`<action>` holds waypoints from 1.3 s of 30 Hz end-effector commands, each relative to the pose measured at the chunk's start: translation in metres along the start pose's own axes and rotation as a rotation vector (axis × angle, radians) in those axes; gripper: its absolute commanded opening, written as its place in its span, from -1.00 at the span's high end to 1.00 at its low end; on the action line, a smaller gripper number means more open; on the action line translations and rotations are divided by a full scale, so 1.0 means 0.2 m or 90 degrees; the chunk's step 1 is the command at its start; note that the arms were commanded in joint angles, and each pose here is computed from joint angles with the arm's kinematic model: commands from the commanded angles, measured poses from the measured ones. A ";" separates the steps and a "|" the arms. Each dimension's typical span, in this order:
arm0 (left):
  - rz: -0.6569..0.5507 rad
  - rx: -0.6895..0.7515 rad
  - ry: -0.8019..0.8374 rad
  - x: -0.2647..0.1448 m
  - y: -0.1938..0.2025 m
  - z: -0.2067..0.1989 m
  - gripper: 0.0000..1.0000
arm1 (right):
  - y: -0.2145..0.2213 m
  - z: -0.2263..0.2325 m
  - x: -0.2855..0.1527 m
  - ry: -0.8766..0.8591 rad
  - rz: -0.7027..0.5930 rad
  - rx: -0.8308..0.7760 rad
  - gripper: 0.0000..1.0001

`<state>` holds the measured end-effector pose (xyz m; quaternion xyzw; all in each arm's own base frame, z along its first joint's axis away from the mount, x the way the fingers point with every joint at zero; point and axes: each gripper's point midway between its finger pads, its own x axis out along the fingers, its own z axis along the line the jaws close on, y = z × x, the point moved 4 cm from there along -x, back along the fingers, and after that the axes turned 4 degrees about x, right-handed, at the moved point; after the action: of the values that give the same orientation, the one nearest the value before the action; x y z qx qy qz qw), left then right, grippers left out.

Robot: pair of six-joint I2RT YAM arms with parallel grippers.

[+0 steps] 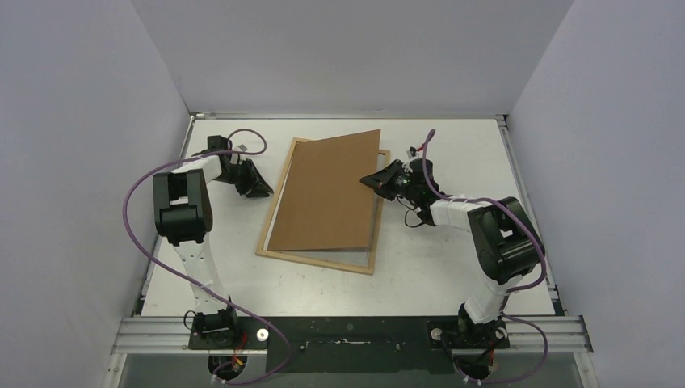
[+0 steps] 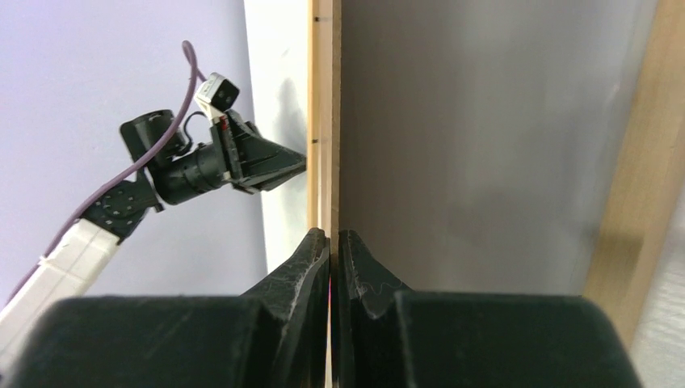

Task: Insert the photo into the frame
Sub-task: Place the photo frame item in the photo frame.

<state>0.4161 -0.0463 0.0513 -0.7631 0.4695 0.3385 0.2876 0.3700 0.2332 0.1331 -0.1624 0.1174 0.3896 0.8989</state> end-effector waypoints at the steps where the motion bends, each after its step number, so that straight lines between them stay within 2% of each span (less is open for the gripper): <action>1: -0.006 0.008 0.013 0.00 -0.04 -0.02 0.60 | -0.05 0.04 0.02 -0.041 -0.060 -0.055 1.00; 7: 0.005 -0.021 0.027 0.02 -0.03 -0.04 0.63 | 0.00 0.02 0.03 -0.035 -0.059 -0.085 1.00; 15: 0.007 -0.033 0.034 0.02 -0.03 -0.05 0.63 | 0.12 -0.06 0.09 0.000 -0.006 -0.073 1.00; 19: 0.008 -0.039 0.034 0.02 -0.03 -0.05 0.63 | 0.13 -0.09 0.09 0.035 0.005 -0.082 0.89; 21: 0.007 -0.040 0.033 0.02 -0.03 -0.05 0.63 | 0.12 -0.10 0.09 0.059 0.008 -0.091 0.78; 28: 0.002 -0.035 0.031 -0.01 -0.05 -0.07 0.58 | 0.08 -0.06 0.06 0.145 0.027 -0.140 0.11; 34: 0.011 -0.043 0.028 -0.01 -0.03 -0.06 0.58 | 0.07 -0.05 0.01 0.238 0.071 -0.184 -0.36; 39: 0.005 -0.040 0.018 -0.04 -0.06 -0.06 0.54 | 0.03 -0.04 -0.08 0.327 0.088 -0.208 -0.60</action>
<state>0.4164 -0.0508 0.0522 -0.7707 0.4684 0.3561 0.2445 0.3621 0.2387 0.1114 -0.3400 0.2563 0.4152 0.8040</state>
